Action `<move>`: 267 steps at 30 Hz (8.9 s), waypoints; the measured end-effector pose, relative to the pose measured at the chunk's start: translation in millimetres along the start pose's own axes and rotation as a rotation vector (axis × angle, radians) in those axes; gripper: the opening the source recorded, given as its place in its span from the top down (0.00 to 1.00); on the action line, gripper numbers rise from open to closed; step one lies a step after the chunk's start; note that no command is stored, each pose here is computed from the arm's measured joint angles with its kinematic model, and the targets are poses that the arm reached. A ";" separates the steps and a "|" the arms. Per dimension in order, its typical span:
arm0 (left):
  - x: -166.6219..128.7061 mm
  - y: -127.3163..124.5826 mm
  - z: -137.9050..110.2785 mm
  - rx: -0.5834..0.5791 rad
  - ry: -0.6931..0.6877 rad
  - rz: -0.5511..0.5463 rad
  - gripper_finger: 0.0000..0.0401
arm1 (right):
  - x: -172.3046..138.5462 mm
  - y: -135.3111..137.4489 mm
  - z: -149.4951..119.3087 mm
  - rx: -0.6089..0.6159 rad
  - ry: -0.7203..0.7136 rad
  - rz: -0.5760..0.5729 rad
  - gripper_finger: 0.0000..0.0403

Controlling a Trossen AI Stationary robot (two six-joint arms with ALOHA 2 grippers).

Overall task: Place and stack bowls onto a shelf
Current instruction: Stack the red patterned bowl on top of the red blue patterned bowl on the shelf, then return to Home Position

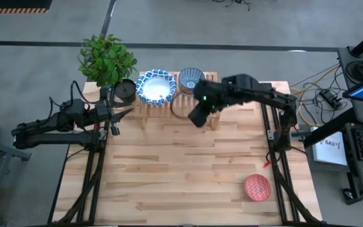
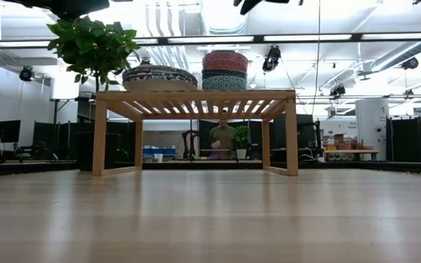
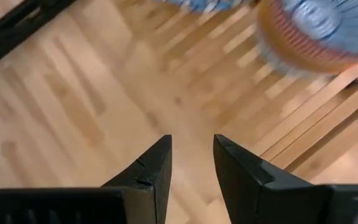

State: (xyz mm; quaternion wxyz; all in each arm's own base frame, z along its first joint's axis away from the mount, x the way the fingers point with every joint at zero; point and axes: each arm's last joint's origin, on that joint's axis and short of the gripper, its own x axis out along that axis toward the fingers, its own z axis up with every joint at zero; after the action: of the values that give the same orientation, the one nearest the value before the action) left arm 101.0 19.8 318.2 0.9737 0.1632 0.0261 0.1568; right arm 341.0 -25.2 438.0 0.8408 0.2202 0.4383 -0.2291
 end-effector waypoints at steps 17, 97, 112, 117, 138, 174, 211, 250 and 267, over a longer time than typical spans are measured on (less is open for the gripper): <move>0.0 0.0 0.0 -0.007 0.000 0.000 0.83 | 46.6 77.0 -102.6 0.336 0.482 -0.022 0.74; 0.2 -0.1 -0.1 -0.026 0.001 -0.001 0.83 | 128.7 101.5 -290.7 0.336 0.596 -0.291 0.97; 0.2 -0.1 0.0 -0.026 0.001 -0.001 0.83 | 70.5 163.3 -156.7 -0.384 -0.309 0.123 0.97; 0.2 0.0 0.1 -0.026 0.001 0.000 0.83 | 38.6 146.8 -97.7 -0.510 -0.441 0.018 0.97; 0.2 0.0 0.1 -0.008 0.000 0.000 0.83 | 14.8 -48.4 47.0 -0.985 -0.137 -0.286 0.97; 0.2 -0.1 -0.1 -0.003 0.001 -0.001 0.83 | 51.6 -63.5 42.8 -1.035 0.024 -0.311 0.82; 0.2 -0.8 -2.3 0.004 0.025 -0.008 0.83 | 14.6 -21.4 30.3 -0.962 -0.146 -0.392 0.72; 2.6 -7.3 -19.8 0.048 0.122 -0.043 0.83 | 42.9 -99.6 -132.1 -0.808 -0.838 0.159 0.87; 5.4 -24.8 -64.0 -0.149 0.052 -0.071 0.83 | 53.7 -149.0 -191.4 -0.748 -0.959 0.171 0.87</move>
State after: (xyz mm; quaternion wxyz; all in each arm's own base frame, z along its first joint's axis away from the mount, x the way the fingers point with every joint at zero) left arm 107.0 19.0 249.6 0.9871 0.0852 0.0452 0.1279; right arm 160.5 -45.0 268.4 0.9801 -0.1828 0.0425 -0.0650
